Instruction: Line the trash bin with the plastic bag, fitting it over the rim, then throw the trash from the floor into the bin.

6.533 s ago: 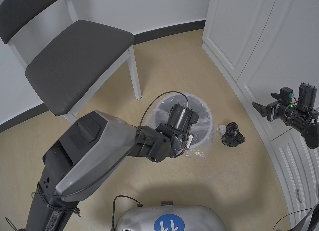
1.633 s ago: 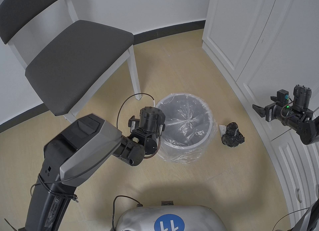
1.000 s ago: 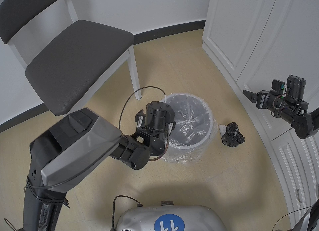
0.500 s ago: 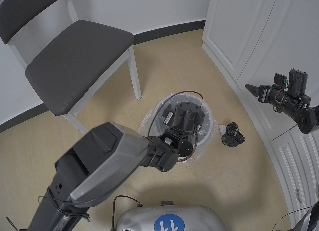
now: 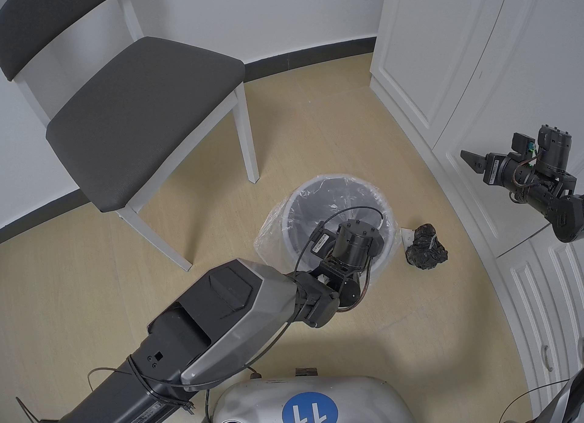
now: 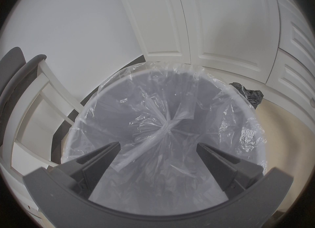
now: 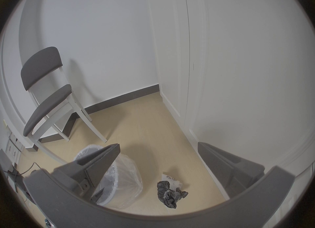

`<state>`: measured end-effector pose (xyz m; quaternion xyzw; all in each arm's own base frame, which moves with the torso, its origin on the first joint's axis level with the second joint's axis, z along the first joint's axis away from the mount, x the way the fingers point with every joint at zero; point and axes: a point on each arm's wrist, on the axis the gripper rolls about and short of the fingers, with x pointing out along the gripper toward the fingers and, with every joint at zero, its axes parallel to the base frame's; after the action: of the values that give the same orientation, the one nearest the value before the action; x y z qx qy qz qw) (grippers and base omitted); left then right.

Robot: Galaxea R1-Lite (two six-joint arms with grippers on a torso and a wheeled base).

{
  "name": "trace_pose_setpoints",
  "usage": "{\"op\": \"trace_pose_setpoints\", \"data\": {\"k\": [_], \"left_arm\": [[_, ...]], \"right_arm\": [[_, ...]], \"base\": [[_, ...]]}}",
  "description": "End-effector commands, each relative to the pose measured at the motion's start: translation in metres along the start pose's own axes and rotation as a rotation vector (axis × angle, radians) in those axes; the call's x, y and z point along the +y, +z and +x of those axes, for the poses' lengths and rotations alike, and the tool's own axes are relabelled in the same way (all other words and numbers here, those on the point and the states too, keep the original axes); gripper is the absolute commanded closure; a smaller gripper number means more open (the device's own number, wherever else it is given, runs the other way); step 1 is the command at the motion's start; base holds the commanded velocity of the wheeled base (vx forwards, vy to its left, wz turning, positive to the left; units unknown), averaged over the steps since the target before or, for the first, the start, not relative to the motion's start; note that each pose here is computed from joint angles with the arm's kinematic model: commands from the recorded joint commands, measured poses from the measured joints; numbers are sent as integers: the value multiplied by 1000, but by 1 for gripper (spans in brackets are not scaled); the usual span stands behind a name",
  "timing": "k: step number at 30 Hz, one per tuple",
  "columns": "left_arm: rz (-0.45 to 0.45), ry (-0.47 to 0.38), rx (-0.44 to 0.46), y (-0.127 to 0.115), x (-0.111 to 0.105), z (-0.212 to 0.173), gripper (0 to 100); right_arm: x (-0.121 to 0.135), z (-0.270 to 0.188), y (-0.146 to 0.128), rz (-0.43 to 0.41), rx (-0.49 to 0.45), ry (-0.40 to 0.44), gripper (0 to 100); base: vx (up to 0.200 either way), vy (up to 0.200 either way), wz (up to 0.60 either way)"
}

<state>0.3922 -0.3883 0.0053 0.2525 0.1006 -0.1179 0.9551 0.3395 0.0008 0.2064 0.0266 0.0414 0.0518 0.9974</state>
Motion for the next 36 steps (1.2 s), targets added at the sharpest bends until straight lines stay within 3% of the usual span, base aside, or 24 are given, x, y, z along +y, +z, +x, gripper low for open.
{"op": "trace_pose_setpoints", "data": {"k": [1, 11, 19, 24, 32, 36], "left_arm": [[-1, -16, -7, 5, -7, -7, 0], [-16, -26, -9, 29, 6, -18, 0], [-44, 28, 27, 13, 45, 9, 0], [-101, 36, -11, 25, 62, 10, 0], [-92, 30, 6, 23, 57, 8, 0], [-26, 19, 48, 6, 48, 15, 0]], "right_arm": [[-1, -2, -1, 1, 3, 6, 0], [-3, -3, -2, -4, 7, 4, 0], [-3, -2, -3, -5, 9, 7, 0], [-2, 0, -6, -23, 20, 12, 0], [1, -1, -9, -36, 30, 21, 0], [-2, -2, -9, -38, 30, 10, 0]], "base": [[0, 0, 0], [0, 0, 0], [0, 0, 0], [0, 0, 0], [0, 0, 0], [0, 0, 0]]}}
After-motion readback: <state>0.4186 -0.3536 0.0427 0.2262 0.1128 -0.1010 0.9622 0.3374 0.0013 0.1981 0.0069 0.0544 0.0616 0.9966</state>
